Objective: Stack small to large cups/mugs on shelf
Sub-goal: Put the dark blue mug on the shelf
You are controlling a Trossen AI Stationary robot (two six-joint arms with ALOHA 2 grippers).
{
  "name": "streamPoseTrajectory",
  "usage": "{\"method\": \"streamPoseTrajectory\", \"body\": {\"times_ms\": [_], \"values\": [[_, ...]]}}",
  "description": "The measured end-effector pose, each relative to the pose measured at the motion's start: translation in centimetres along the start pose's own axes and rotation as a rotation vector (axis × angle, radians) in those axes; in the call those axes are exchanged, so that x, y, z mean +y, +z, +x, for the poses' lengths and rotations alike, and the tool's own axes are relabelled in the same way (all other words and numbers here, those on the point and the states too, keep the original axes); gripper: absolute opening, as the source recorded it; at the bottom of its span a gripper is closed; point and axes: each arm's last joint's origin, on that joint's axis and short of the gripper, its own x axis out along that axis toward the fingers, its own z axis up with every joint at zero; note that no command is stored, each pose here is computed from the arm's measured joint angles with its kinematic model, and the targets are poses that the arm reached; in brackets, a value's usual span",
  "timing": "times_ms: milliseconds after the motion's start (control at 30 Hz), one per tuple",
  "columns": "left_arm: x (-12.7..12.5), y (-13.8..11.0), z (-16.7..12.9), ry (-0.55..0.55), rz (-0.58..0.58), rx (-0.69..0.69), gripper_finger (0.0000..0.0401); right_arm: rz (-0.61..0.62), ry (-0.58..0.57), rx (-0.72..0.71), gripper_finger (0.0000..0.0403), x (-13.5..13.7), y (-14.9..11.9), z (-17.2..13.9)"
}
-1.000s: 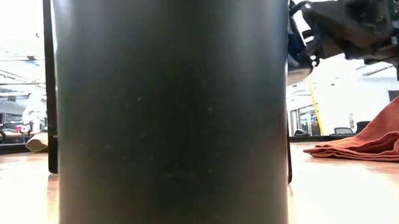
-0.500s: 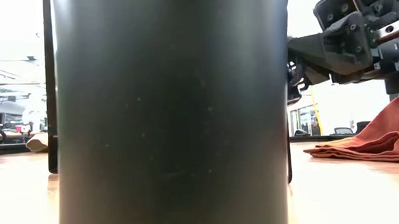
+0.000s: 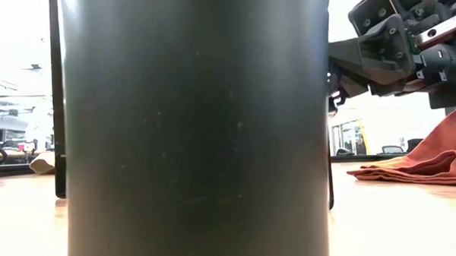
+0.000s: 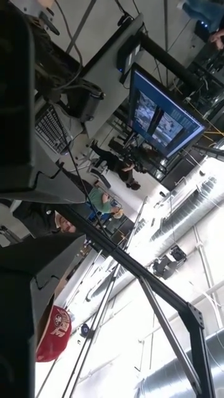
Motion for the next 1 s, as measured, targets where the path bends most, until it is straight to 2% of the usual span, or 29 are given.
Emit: {"method": "streamPoseTrajectory", "body": {"times_ms": [533, 1000], "values": [[0.0, 0.0, 0.0, 0.002, -0.006, 0.002, 0.0088, 0.077, -0.008, -0.012, 0.0027, -0.3, 0.2, 0.3], [0.1, -0.1, 0.0, -0.001, -0.029, 0.021, 0.0088, 0.099, -0.012, -0.019, 0.0094, -0.5, 0.6, 1.2]]}}
